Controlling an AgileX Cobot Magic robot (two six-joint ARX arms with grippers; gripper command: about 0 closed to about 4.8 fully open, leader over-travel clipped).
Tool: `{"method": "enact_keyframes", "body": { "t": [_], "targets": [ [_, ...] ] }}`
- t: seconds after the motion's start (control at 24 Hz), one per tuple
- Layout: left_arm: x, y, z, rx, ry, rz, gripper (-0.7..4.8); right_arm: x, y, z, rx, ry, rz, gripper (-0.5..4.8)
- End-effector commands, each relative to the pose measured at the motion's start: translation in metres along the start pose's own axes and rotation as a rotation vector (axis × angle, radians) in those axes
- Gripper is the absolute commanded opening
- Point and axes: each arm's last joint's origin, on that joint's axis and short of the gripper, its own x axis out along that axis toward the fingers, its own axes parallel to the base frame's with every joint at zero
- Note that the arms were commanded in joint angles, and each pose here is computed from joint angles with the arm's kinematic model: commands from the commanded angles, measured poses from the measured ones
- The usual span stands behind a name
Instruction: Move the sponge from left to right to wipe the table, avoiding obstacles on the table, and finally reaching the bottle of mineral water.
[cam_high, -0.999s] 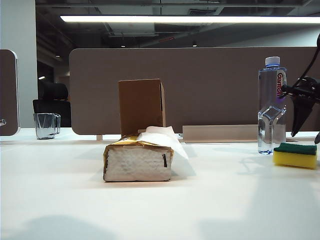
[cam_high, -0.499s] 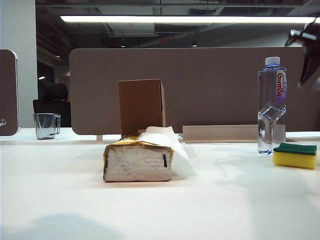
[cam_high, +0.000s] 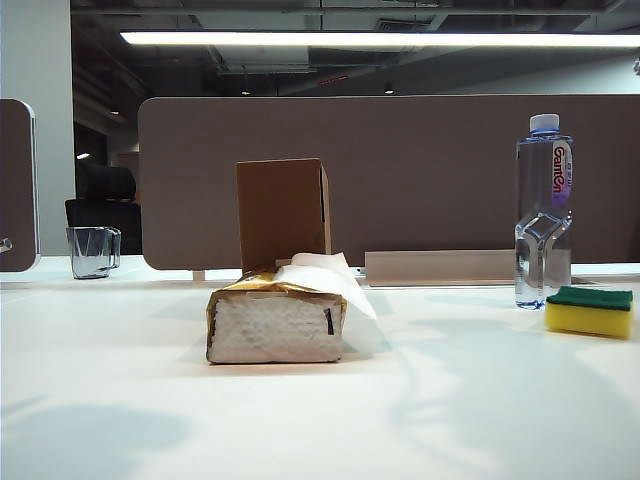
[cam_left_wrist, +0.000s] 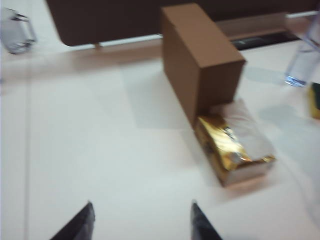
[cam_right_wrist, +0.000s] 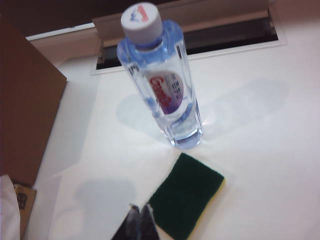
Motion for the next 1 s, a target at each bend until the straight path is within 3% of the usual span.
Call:
{"method": "enact_keyframes", "body": {
  "t": [0.04,0.21,0.37,0.62,1.0],
  "targets": [
    [-0.003,0.004,0.007,0.019,-0.071,0.157,2.45,-0.013,0.002,-0.012,-0.013,-0.034,0.011,-0.02],
    [-0.013,0.006,0.012,0.025,-0.178,0.274,2.41,-0.03,0.004,-0.033,-0.028,-0.09,0.009,-0.02],
    [-0.014,0.005,0.005,0.009,-0.297,0.301,2.36,-0.046,0.006,-0.054,-0.034,-0.16,0.015,-0.02],
    [0.001,0.005,-0.028,-0.028,-0.348,0.297,2.36,-0.066,0.005,-0.086,-0.058,-0.267,-0.048,-0.02],
    [0.007,0.001,-0.072,-0.02,-0.418,0.301,2.3,-0.055,-0.003,-0.142,-0.076,-0.243,0.005,-0.02]
  ]
}}
